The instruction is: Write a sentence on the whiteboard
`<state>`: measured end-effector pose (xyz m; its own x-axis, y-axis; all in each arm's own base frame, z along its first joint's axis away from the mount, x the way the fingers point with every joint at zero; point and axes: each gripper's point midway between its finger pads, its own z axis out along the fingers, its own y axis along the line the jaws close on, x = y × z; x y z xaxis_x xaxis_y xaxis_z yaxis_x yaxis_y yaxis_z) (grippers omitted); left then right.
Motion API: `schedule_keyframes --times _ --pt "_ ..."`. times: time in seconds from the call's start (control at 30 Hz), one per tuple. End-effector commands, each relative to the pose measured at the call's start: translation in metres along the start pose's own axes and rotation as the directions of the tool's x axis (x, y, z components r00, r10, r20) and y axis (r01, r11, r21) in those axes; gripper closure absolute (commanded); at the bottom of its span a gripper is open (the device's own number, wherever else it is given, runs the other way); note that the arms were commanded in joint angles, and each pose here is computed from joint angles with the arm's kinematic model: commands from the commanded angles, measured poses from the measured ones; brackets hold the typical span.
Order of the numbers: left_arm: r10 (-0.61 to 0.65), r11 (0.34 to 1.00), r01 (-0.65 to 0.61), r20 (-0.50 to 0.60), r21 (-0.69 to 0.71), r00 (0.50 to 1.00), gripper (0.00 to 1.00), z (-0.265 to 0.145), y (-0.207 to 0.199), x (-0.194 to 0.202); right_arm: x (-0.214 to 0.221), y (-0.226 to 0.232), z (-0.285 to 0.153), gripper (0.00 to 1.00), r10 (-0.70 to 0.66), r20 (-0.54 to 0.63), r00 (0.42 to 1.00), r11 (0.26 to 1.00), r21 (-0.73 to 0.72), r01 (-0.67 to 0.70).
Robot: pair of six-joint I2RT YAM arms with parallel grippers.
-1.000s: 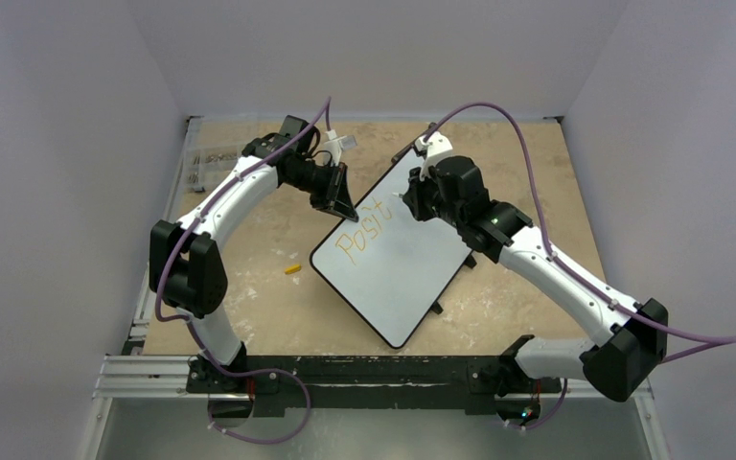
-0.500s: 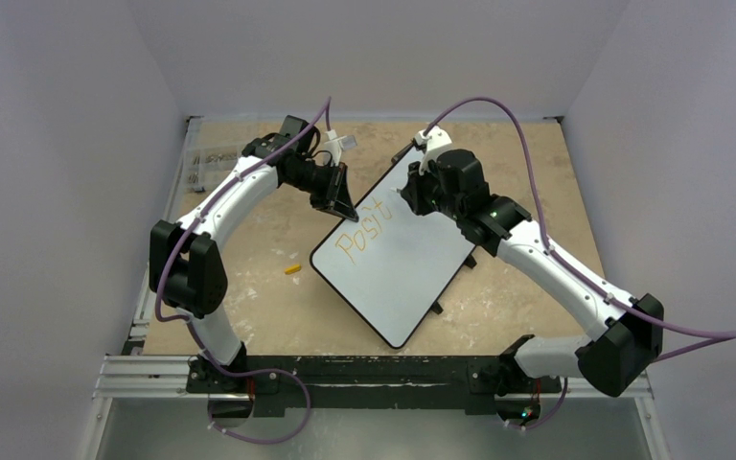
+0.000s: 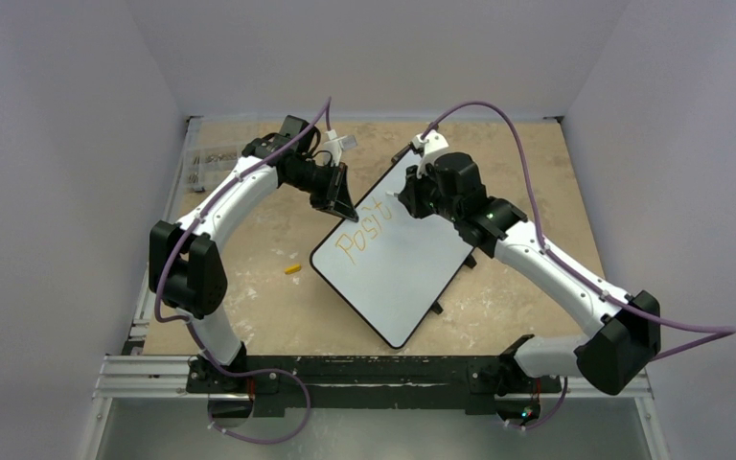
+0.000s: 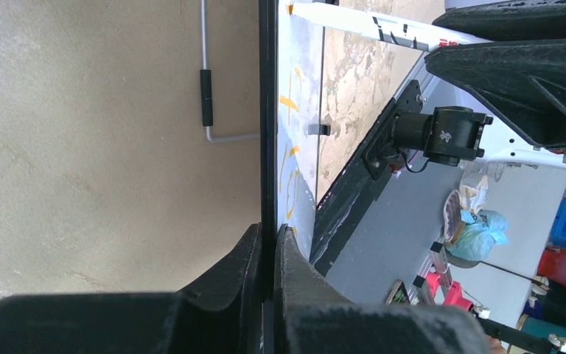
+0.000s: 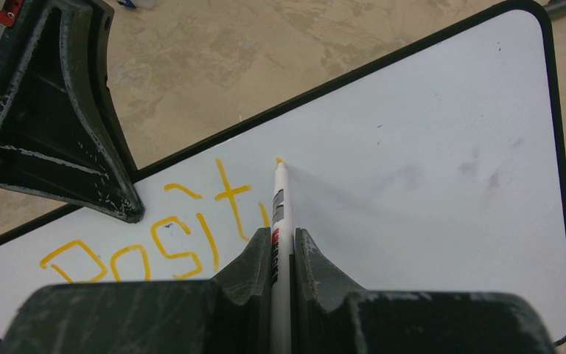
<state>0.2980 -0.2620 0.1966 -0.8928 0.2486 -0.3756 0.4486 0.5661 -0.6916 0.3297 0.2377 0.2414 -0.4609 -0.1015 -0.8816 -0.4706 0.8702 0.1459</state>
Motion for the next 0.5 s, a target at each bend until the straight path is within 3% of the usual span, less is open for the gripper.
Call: schedule_keyframes --times 0.0,0.23,0.47 --pt "0.051 0.999 -0.051 0.001 -0.017 0.999 1.0 -0.003 -0.01 0.005 0.002 -0.001 -0.008 1.0 0.019 0.026 0.999 1.0 -0.009 -0.018" --pt "0.052 0.999 -0.052 0.0 -0.013 0.999 1.0 -0.002 -0.011 0.005 0.033 -0.009 -0.018 1.0 0.04 -0.014 0.999 0.999 0.02 -0.04" --pt "0.053 0.999 -0.053 0.0 -0.012 0.999 1.0 -0.003 -0.012 0.005 0.03 -0.011 -0.028 1.0 0.041 -0.006 0.999 0.999 0.029 -0.041"
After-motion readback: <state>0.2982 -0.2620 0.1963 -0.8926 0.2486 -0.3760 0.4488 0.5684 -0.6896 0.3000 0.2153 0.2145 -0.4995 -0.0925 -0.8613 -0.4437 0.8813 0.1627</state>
